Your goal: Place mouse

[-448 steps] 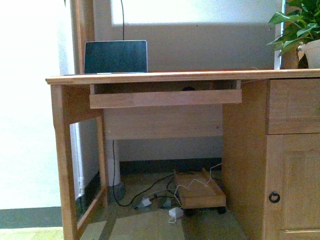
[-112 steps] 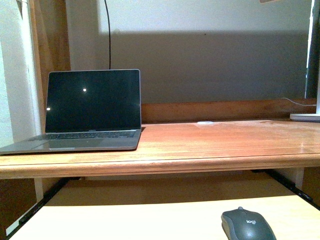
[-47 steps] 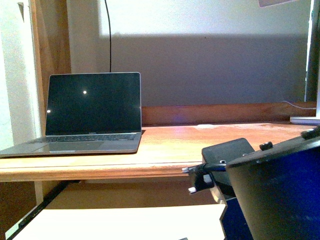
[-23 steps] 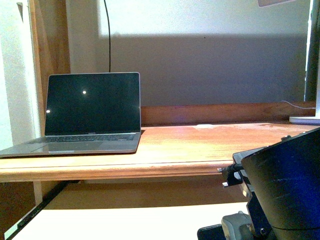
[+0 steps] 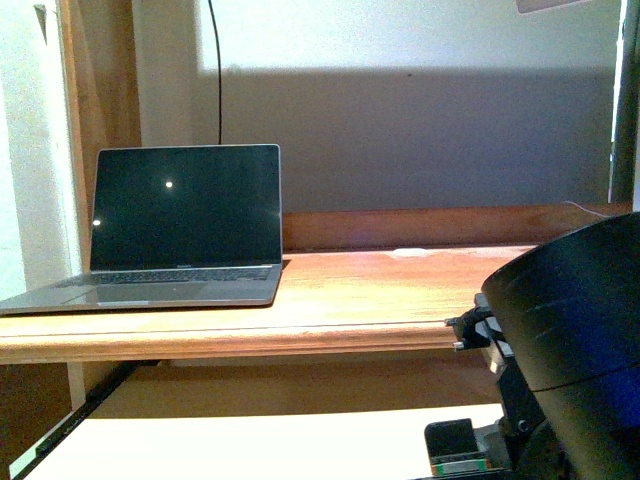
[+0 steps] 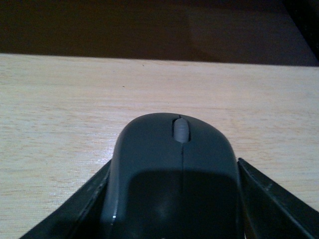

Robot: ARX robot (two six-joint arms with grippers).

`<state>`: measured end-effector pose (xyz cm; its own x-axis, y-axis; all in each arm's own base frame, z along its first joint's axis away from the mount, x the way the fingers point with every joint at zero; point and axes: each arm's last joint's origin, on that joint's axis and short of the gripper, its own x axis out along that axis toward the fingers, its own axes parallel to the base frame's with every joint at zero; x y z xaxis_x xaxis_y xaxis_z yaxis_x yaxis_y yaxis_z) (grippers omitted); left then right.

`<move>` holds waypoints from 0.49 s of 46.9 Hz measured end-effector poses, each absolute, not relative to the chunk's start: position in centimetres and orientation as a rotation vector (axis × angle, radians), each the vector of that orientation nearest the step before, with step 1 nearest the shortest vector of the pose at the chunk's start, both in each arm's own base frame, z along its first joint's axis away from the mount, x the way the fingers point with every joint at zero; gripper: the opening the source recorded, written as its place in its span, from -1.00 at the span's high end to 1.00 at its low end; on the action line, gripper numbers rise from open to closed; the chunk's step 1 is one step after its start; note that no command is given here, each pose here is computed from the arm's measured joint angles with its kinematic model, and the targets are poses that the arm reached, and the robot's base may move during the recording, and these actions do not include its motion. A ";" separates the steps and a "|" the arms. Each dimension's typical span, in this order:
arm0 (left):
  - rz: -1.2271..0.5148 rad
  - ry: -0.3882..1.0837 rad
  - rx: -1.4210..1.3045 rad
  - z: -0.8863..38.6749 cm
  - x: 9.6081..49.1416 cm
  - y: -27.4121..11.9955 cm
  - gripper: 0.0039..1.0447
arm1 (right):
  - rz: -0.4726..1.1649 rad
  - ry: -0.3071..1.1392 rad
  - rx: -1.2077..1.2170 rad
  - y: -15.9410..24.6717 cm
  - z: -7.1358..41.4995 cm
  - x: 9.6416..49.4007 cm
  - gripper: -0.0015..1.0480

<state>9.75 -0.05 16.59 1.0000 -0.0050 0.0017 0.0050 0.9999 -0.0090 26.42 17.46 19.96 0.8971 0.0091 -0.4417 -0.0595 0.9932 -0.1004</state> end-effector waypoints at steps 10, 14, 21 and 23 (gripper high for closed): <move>-0.005 -0.002 -0.009 16.6 9.7 -0.1 -0.86 | 0.018 0.371 -0.049 17.0 25.1 26.8 -0.09; -0.005 -0.002 -0.009 16.6 9.7 -0.1 -0.86 | 0.030 0.324 -0.019 17.5 27.5 27.4 -0.09; -0.005 -0.002 -0.009 16.6 9.7 -0.1 -0.86 | 0.062 0.255 0.017 19.3 31.3 29.1 -0.09; -0.005 -0.002 -0.009 16.6 9.7 -0.1 -0.86 | 0.070 0.244 0.020 20.1 32.1 29.9 -0.09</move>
<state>9.75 -0.05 16.59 1.0000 -0.0053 0.0017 0.0054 0.9999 -0.0090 29.88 20.07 32.11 0.9679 0.0714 -0.2408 -0.0664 0.9974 0.0286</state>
